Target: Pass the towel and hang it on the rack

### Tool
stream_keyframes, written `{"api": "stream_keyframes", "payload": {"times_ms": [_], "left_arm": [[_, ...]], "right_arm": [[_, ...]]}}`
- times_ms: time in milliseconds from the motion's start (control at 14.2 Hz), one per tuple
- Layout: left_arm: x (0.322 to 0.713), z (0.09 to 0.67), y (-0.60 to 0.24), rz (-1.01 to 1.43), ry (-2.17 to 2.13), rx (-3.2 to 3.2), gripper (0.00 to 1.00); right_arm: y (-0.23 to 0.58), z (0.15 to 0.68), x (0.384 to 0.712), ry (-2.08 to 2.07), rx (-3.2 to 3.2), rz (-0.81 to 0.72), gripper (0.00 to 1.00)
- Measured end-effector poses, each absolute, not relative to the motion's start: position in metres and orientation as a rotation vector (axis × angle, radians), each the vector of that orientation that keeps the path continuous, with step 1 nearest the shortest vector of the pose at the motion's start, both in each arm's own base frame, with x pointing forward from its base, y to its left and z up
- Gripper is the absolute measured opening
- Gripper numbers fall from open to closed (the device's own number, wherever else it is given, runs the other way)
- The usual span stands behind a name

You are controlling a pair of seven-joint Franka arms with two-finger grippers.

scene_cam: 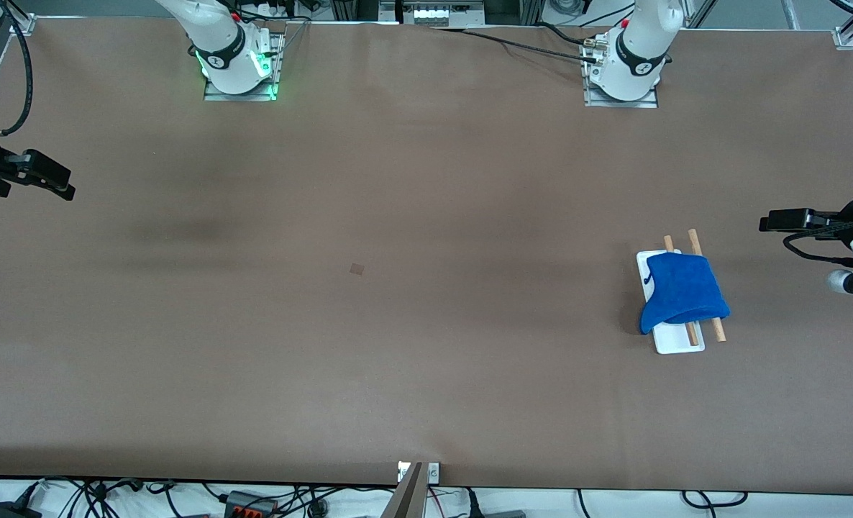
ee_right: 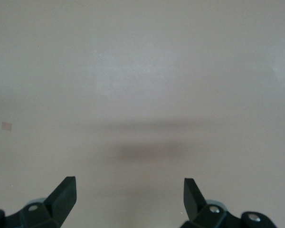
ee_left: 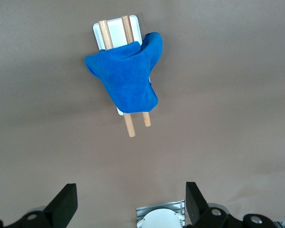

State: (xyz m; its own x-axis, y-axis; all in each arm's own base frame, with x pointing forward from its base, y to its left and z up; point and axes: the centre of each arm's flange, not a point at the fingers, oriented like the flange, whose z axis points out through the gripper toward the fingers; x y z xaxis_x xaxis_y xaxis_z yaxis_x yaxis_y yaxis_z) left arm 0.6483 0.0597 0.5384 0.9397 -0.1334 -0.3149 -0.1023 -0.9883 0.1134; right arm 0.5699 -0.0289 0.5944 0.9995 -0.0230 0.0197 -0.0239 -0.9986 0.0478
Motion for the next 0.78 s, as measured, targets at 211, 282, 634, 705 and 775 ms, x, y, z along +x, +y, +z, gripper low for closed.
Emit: {"api": "stream_keyframes", "payload": {"times_ms": [211,282,634,705,775], "left_arm": [[0.645,0.552,0.058,-0.332,-0.174,3.039,1.00],[0.641,0.555,0.064,-0.258,-0.160,3.050,1.00],[0.592,0.569,0.089,-0.074,-0.092,3.068,1.00],[0.584,0.574,0.091,-0.070,-0.092,3.079,1.00],[0.577,0.578,0.090,-0.069,-0.098,3.083,1.00]], "right_arm": [[-0.029,0.594,0.570,-0.036,3.095,0.026,1.00],[-0.029,0.594,0.570,-0.036,3.095,0.024,1.00],[-0.027,0.592,0.570,-0.033,3.095,0.019,1.00],[-0.027,0.592,0.570,-0.033,3.095,0.018,1.00],[-0.027,0.592,0.570,-0.033,3.095,0.017,1.00]]}}
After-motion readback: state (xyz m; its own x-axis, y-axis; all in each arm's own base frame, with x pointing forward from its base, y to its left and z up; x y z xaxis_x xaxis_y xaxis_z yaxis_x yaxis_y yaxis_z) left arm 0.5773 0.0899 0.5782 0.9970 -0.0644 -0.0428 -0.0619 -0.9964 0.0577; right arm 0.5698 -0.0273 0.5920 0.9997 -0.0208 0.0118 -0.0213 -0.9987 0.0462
